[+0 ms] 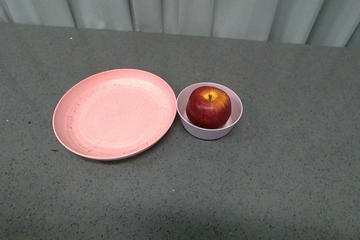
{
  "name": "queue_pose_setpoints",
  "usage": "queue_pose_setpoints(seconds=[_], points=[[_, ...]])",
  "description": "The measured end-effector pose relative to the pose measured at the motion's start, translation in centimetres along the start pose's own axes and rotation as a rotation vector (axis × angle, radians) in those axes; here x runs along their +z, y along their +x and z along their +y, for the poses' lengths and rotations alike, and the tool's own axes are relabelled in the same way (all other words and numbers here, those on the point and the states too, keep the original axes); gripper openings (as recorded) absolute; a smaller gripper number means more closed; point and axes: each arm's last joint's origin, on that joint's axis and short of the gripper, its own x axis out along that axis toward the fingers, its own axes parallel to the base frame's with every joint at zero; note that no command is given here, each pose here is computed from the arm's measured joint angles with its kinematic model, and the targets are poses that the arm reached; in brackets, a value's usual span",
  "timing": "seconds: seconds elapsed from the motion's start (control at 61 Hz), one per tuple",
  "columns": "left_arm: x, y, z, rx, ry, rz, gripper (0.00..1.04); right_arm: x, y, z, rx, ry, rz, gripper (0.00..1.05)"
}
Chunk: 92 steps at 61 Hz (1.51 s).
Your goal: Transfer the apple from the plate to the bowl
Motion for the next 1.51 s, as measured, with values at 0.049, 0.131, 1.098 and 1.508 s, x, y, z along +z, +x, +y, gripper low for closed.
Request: queue_pose_setpoints(seconds=[0.049,0.131,1.098,1.508], points=[[0.0,-0.2,0.0,0.000,0.000,0.000,0.04,0.0,0.0,0.0,0.000,0.000,0.000,0.95],[0.0,-0.3,0.0,0.000,0.000,0.000,0.04,0.0,0.0,0.0,0.000,0.000,0.000,0.95],[-0.3,-1.8,0.0,-0.001,0.000,0.007,0.85,0.0,0.0,0.0,0.000,0.000,0.000,0.95],[-0.3,-1.8,0.0,-0.001,0.002,0.007,0.98,0.0,0.0,0.0,0.000,0.000,0.000,0.95]])
